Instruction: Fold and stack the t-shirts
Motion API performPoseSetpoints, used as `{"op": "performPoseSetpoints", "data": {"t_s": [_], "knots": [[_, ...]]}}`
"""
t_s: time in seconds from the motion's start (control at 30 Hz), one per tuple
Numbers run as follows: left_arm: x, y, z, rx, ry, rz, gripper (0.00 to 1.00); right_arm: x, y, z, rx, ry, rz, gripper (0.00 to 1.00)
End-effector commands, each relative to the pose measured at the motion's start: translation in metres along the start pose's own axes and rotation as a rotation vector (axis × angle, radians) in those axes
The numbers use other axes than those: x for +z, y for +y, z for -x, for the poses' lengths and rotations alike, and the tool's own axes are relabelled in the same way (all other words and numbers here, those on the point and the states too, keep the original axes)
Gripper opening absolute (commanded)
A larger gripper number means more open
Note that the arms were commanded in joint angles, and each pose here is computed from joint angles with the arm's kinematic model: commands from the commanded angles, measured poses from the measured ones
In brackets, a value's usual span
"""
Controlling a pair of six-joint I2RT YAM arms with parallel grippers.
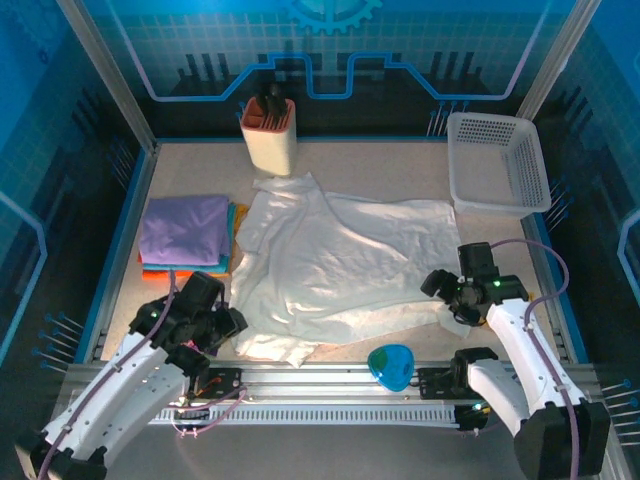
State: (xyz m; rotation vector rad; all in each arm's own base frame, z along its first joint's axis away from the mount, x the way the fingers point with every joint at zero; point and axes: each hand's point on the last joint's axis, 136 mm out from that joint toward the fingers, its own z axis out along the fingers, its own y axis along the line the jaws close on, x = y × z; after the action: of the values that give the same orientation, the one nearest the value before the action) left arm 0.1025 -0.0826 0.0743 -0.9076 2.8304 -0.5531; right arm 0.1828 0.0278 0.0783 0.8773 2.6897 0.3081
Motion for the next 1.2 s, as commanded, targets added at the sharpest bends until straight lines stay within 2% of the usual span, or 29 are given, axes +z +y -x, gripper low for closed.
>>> {"op": "performPoseSetpoints", "data": {"t_s": [0.0, 0.23, 0.4, 0.6, 0.77, 0.93, 1.17], "knots": [[0.007, 0.023, -0.014, -0.091, 0.046, 0.070, 0.41, 0.001, 0.002, 0.001, 0.010, 0.004, 0.013, 0.89], [0.026, 0.037, -0.015, -0.058, 0.056, 0.161, 0.39, -0.006, 0.002, 0.009, -0.018, -0.022, -0.013, 0.88], [0.034, 0.032, -0.012, -0.021, 0.044, 0.182, 0.38, -0.007, 0.004, 0.013, -0.022, -0.030, -0.008, 0.88], [0.035, 0.038, -0.007, 0.045, 0.011, 0.295, 0.38, -0.004, 0.009, 0.013, -0.027, -0.013, 0.013, 0.88], [0.040, 0.033, -0.007, 0.080, 0.008, 0.326, 0.37, -0.004, 0.008, 0.014, -0.031, -0.016, 0.013, 0.89], [0.043, 0.032, 0.001, 0.102, -0.038, 0.330, 0.32, -0.006, 0.007, 0.015, -0.029, -0.023, 0.020, 0.89], [0.045, 0.013, 0.009, 0.102, -0.094, 0.212, 0.32, -0.006, 0.008, 0.015, -0.026, -0.020, 0.039, 0.89]]}}
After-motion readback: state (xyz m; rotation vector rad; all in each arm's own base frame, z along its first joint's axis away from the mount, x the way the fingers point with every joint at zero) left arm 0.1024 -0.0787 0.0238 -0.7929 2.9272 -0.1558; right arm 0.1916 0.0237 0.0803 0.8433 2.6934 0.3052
